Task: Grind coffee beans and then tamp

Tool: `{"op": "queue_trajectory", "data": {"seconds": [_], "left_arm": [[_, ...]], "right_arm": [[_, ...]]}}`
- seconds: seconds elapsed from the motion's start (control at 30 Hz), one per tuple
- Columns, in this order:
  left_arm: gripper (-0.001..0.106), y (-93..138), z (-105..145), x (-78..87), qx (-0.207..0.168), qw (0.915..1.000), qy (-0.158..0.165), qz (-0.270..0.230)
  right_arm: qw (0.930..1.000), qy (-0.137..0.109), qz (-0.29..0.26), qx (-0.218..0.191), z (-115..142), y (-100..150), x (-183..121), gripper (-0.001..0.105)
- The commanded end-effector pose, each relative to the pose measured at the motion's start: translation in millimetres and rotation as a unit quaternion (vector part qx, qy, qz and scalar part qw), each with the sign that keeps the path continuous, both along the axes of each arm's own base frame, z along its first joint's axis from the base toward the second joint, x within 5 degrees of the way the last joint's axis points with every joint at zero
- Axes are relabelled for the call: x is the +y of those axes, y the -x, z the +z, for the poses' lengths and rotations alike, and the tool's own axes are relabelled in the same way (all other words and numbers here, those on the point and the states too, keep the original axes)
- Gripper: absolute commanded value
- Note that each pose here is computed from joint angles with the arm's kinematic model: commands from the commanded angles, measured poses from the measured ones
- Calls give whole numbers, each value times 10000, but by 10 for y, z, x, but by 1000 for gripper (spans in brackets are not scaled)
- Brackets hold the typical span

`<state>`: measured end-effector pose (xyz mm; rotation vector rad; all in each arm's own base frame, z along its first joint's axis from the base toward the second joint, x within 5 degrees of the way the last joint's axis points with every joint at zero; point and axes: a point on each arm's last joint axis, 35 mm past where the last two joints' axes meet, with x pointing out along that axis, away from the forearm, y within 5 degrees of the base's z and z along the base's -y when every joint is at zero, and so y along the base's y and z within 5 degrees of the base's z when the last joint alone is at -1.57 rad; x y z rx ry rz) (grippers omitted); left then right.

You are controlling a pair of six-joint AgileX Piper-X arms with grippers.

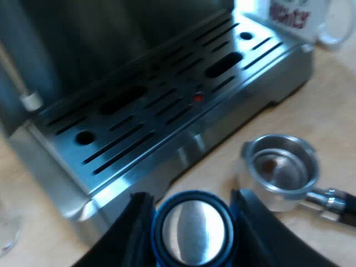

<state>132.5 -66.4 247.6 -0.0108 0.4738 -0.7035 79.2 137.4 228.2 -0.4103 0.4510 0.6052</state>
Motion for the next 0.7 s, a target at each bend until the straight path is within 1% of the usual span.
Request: {"op": "queue_trajectory", "data": {"seconds": [0.03,0.1,0.23,0.3,0.43,0.7], "left_arm": [[7,33,93,-69,-137,9994,99,-299],[7,65,105,-125,-149,9985,109,-515],[7,124,100,-221,-144,9959,108,-885],[7,132,110,-246,-173,9957,77,-903],[7,83,160,-292,-278,9956,97,-885],[7,-99,296,-413,-278,9956,97,-885]], "right_arm": [[9988,189,262,-375,-82,-7,8,52],[9980,201,352,-483,-138,-5,7,52],[9979,169,355,-510,-212,1,-6,52],[9978,145,449,-457,-230,7,-5,52],[9962,-27,824,-282,-225,26,24,52],[9961,-28,832,-278,-226,26,24,52]]}}
